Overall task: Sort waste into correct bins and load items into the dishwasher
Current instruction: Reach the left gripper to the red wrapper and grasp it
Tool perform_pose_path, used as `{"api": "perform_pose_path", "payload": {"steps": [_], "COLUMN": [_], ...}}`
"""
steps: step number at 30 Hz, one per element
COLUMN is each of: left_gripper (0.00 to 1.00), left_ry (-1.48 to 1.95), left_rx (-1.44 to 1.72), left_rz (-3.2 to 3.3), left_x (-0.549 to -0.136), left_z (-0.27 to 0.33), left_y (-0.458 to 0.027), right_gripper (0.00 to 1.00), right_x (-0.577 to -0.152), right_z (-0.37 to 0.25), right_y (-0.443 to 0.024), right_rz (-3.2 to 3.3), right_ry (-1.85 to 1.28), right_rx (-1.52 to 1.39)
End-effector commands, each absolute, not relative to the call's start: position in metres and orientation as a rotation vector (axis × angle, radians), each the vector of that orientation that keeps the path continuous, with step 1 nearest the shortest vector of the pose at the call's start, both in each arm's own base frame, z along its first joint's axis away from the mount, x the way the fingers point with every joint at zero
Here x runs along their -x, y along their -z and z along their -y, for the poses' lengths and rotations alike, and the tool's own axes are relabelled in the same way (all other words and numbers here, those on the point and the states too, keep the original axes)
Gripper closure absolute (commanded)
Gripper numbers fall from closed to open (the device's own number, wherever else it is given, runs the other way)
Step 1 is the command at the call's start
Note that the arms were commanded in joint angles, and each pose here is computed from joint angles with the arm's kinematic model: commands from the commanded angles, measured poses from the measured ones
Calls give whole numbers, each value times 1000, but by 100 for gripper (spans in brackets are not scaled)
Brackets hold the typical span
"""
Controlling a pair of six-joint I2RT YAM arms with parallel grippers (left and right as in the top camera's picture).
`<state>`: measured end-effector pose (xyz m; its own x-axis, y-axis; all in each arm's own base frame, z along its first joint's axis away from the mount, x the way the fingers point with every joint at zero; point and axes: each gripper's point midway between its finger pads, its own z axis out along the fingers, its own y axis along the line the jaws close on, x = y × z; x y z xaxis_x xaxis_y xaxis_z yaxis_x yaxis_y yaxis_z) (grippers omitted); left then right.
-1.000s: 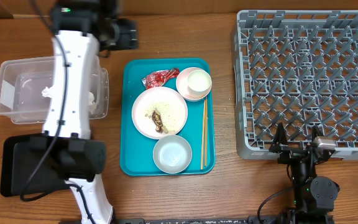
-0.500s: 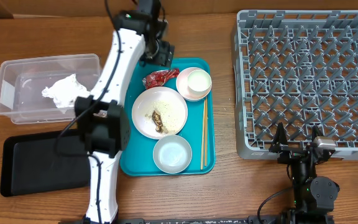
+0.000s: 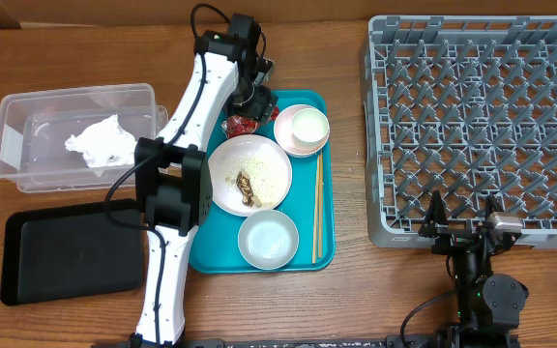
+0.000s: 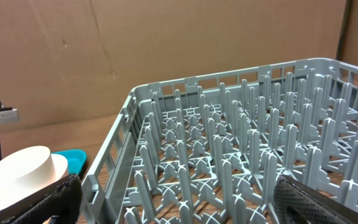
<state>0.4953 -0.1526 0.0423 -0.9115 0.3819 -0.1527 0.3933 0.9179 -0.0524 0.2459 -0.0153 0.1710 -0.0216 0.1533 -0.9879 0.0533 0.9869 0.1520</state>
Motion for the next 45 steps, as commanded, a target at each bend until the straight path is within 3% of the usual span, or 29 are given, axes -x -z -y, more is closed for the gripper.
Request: {"api": "perform_pose_path", "payload": {"steps": [1, 24, 25, 29, 32, 33, 39, 45], "left_gripper": [16, 28, 32, 60, 92, 96, 96, 96], "left_ry": [115, 94, 81, 77, 83, 87, 59, -171], "left_rx": [-658, -657, -655, -615, -551, -527, -356, 56], "left_rz": [-2946, -2956, -2954, -2944, -2927, -2921, -2873, -2741], "left_x": [-493, -491, -492, -496, -502, -505, -517, -520], "left_z": [154, 152, 150, 150, 152, 152, 148, 94], "left_y": [-32, -14, -14, -21, -33, -39, -88, -180], "right_gripper": [0, 0, 0, 0, 0, 0, 0, 0], "right_x": [-246, -246, -246, -246, -246, -246, -246, -246], "right_z": [17, 17, 17, 17, 17, 17, 17, 17], "right_y": [-170, -170, -170, -170, -170, -170, -170, -170], "right_rz": [-1587, -1587, -1587, -1587, -1587, -1587, -1587, -1587], "right_ry": [-72, -72, -72, -72, -72, -72, -72, -72], "right_rx": [-164, -164, -164, -164, -164, -164, -164, -164]}}
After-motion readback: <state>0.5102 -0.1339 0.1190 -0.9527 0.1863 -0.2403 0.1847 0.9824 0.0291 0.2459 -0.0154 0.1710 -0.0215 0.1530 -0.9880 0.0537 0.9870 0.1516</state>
